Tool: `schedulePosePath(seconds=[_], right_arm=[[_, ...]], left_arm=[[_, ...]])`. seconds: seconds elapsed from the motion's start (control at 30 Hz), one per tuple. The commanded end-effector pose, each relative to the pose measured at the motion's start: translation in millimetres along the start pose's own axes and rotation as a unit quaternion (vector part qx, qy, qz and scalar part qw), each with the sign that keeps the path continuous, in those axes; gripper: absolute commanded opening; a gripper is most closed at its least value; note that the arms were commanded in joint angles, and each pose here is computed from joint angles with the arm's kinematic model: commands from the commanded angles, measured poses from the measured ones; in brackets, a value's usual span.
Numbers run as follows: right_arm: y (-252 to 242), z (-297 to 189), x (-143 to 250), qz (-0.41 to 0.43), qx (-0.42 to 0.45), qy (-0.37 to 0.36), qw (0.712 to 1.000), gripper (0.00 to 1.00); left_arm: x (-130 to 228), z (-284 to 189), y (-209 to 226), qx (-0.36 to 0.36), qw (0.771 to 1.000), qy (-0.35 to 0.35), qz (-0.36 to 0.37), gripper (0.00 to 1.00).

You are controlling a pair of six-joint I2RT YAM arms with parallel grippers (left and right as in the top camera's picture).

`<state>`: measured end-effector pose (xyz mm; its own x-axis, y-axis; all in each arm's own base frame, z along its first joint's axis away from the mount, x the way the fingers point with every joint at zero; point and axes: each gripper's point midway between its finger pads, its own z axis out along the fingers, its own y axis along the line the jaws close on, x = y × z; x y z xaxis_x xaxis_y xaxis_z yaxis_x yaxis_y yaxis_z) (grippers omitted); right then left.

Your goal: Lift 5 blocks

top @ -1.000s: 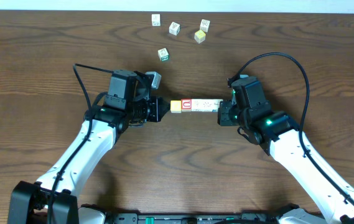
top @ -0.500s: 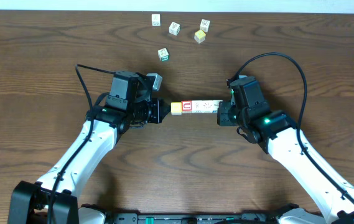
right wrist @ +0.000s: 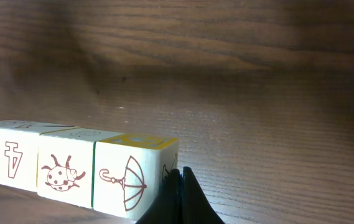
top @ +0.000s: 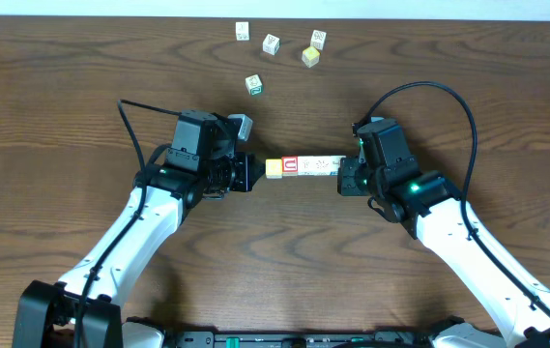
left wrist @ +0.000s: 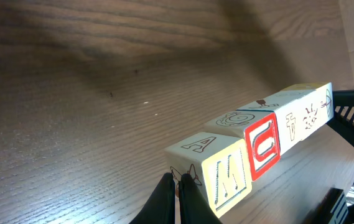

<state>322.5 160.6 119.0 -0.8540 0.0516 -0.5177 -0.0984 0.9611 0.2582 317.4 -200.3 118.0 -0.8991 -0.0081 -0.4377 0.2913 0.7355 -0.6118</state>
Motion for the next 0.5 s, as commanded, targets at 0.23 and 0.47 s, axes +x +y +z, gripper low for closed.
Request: schedulePosePath(seconds=[0.23, 0.47], right_arm=[[95, -23, 15, -0.043, -0.191, 0.045, 0.98, 0.01], [93, -12, 19, -0.035, -0.184, 0.059, 0.981, 0.01]], left_arm=[[16, 7, -66, 0.127, 0.99, 0.053, 0.034, 0.07], [16, 7, -66, 0.127, 0.99, 0.053, 0.034, 0.07]])
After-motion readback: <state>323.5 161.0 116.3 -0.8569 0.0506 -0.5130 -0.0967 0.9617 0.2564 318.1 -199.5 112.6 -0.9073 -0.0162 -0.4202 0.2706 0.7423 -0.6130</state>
